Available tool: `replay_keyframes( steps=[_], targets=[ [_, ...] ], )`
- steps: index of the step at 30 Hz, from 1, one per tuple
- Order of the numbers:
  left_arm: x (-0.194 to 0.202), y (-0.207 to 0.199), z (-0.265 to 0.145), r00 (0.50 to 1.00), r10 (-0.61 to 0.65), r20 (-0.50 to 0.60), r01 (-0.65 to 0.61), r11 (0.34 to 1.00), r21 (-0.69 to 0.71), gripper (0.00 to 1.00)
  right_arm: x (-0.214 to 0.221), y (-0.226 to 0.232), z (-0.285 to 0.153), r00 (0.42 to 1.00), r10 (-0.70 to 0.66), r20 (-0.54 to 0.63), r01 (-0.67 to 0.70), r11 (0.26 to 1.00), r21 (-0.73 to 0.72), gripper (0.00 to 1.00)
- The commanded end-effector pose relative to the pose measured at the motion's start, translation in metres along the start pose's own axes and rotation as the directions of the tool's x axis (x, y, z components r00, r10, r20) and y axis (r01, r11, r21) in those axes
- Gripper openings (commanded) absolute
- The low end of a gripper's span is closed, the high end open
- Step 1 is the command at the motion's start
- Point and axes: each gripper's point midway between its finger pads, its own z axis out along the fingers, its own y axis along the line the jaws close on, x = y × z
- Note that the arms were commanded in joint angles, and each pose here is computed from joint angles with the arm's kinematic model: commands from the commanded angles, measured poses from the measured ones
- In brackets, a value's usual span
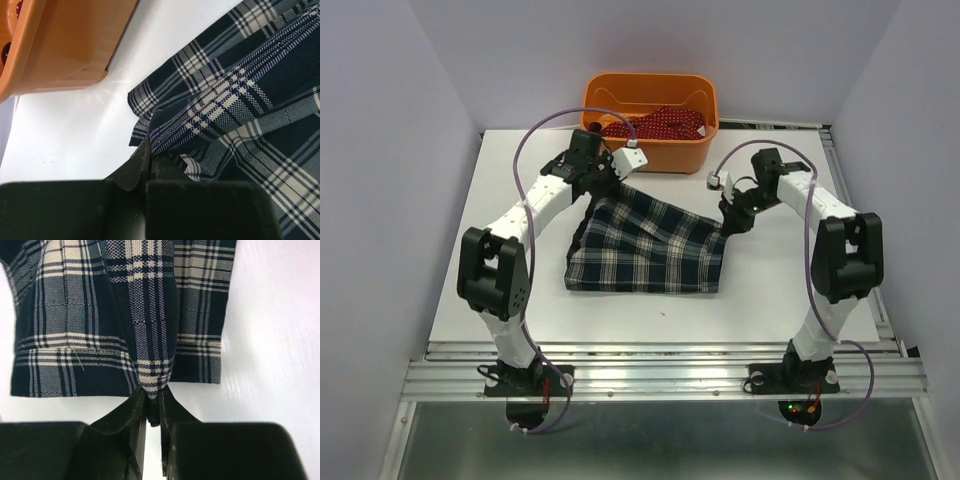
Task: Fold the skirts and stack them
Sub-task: Fold the skirt
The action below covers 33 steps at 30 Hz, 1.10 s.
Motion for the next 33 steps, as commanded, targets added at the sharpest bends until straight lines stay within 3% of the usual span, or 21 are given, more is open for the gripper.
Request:
replay_keyframes(
  steps=[1,4,6,8,10,14,18,21,24,27,33],
  targets=[
    [-0.013,0.052,0.018,0.999,0.01,0.05,-0.003,0.989,-0.148,0.0,0.007,-0.022,0.012,1.0,0.005,-0.011,-0.006,1.0,-0.022,0.16],
    [-0.003,0.055,0.044,1.0,-0.007,0.03,0.011,0.988,-0.153,0.01,0.011,-0.035,0.026,1.0,0.021,-0.019,-0.022,0.999,-0.035,0.29],
    [0.001,0.06,0.054,1.0,-0.02,0.023,0.024,0.986,-0.168,0.11,0.012,-0.043,0.03,0.999,0.036,-0.027,-0.037,0.999,-0.027,0.47],
    [0.002,0.069,0.064,0.998,-0.056,0.023,0.06,0.978,-0.198,0.28,0.019,-0.048,0.038,0.996,0.077,-0.046,-0.079,0.996,-0.031,0.54],
    [-0.003,0.074,0.062,0.996,-0.087,0.037,0.093,0.975,-0.204,0.37,0.014,-0.054,0.04,0.992,0.121,-0.036,-0.121,0.992,-0.016,0.62],
    [-0.033,0.088,0.018,0.985,-0.132,0.111,0.155,0.959,-0.237,0.46,-0.01,-0.065,0.024,0.979,0.2,0.038,-0.201,0.98,0.009,0.66],
    [-0.039,0.073,-0.044,0.972,-0.198,0.126,0.224,0.944,-0.243,0.75,-0.037,-0.066,0.007,0.955,0.275,0.111,-0.277,0.961,0.003,0.71],
    [-0.014,0.042,-0.055,0.955,-0.288,0.065,0.295,0.939,-0.176,0.77,-0.049,-0.067,0.002,0.943,0.303,0.139,-0.305,0.952,-0.008,0.73],
    [-0.004,-0.004,-0.082,0.943,-0.326,0.068,0.33,0.942,-0.063,0.77,-0.054,-0.066,0.004,0.925,0.346,0.159,-0.345,0.938,-0.03,0.73],
    [0.019,-0.047,-0.083,0.939,-0.343,0.021,0.342,0.939,0.048,0.75,-0.047,-0.07,0.015,0.916,0.375,0.146,-0.371,0.927,-0.051,0.73],
    [0.065,-0.102,-0.076,0.952,-0.283,-0.12,0.301,0.937,0.176,0.55,-0.011,-0.066,0.046,0.872,0.487,0.053,-0.482,0.872,-0.084,0.63]
  ],
)
